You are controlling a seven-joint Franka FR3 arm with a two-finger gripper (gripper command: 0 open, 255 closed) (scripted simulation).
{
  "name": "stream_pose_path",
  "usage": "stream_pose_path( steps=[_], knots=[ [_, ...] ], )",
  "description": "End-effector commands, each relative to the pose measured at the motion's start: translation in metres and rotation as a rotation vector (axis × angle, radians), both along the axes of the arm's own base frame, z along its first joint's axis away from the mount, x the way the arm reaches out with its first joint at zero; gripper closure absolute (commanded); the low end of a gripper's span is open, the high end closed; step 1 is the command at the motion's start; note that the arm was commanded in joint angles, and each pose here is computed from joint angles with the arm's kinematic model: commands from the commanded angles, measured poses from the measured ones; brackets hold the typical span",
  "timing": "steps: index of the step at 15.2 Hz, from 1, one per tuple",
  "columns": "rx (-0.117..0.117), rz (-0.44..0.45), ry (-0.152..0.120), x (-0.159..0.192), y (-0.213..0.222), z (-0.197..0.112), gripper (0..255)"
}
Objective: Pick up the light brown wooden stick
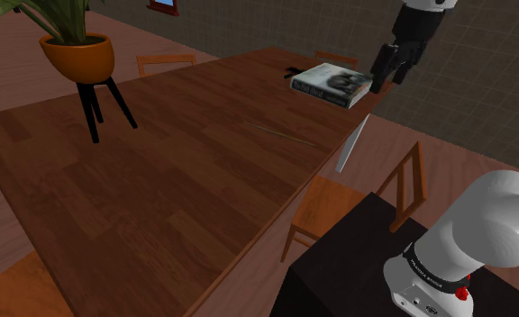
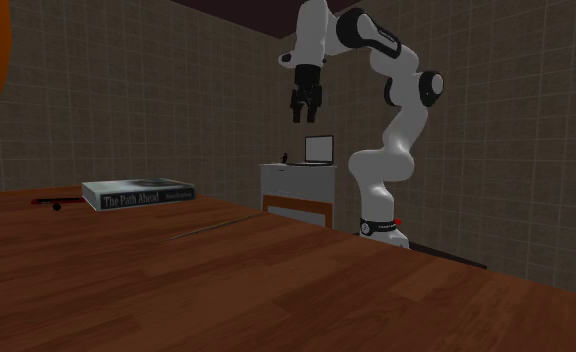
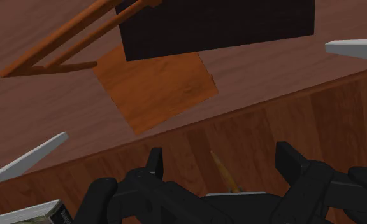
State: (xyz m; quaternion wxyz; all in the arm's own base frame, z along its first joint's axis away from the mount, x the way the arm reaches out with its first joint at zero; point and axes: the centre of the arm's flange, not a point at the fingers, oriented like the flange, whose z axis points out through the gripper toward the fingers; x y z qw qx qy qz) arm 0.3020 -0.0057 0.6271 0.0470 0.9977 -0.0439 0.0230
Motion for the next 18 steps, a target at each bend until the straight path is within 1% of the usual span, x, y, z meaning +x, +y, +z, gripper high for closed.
stream_pose_path(
  steps=[1, 9, 18],
  knots=[
    [0.0, 0.0, 0.0, 0.0, 0.0, 0.0, 0],
    [0.043, 0.133, 0.03, 0.086, -0.012, -0.065, 0],
    [0.091, 0.283, 0.064, 0.181, -0.008, -0.141, 0]
  ],
)
